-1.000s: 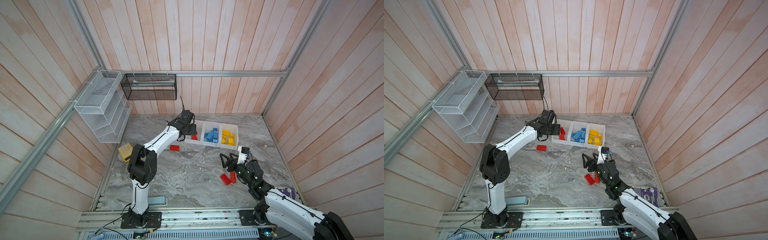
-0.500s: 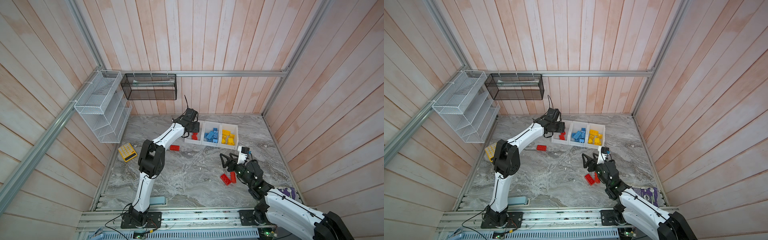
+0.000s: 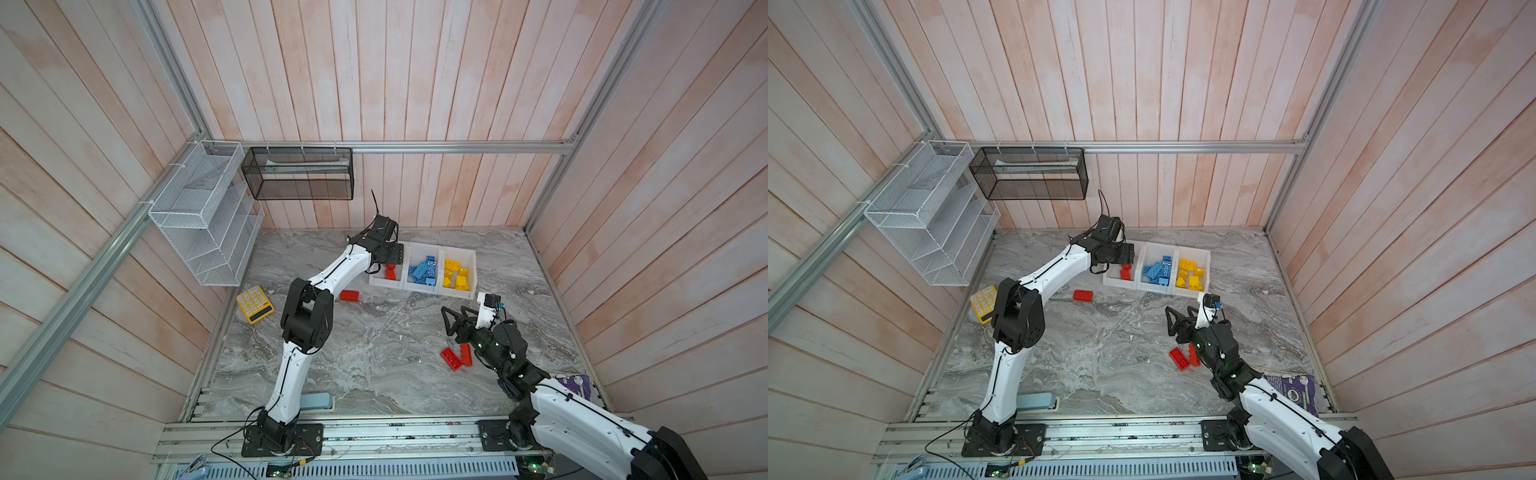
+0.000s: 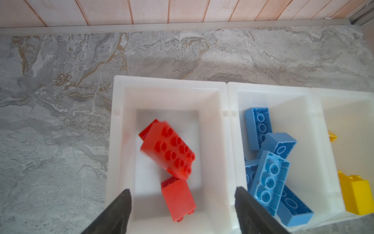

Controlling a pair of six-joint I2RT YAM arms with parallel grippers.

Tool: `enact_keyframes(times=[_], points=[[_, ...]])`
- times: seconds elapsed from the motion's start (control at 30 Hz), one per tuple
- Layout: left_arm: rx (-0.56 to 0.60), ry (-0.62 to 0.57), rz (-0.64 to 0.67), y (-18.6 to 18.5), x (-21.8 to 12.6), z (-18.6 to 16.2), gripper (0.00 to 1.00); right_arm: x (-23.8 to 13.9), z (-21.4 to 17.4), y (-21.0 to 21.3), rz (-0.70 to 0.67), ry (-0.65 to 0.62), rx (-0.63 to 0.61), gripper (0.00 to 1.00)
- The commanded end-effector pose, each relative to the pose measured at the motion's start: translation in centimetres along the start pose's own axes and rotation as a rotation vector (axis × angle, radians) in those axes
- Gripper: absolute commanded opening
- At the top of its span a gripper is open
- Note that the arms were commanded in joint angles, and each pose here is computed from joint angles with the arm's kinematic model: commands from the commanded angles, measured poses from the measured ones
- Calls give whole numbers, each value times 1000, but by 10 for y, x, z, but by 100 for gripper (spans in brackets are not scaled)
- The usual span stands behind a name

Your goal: Sort the legos into containers by color

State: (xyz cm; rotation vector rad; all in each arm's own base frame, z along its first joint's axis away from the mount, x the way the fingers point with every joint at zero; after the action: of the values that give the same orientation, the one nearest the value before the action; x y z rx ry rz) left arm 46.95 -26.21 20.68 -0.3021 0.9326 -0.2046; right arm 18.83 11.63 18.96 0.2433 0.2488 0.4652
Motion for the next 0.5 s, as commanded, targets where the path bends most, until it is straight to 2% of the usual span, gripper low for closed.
enact_keyframes(times=[0.0, 0.2, 0.47], points=[[13, -36, -23, -9, -28, 9, 86, 2, 9, 1, -24, -7, 4, 80], [-6, -68, -47, -4, -79, 0, 92, 3, 12, 1, -56, 27, -7, 80], [-30, -55, -79, 10, -162, -45, 96, 4, 39, 13, -39, 116, -20, 80]])
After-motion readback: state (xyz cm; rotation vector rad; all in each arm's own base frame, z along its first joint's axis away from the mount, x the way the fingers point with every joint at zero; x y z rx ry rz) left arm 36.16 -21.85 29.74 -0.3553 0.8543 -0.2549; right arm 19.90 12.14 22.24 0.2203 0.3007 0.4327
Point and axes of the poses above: each gripper's point midway between its finger pads, its own x axis out along the fingers, its own y axis along the line the jaws close on, z = x × y, the point moved 10 cm from there along -x, back along the fingers, and after that the axes turned 14 degrees about -x, right-handed, at the moved point
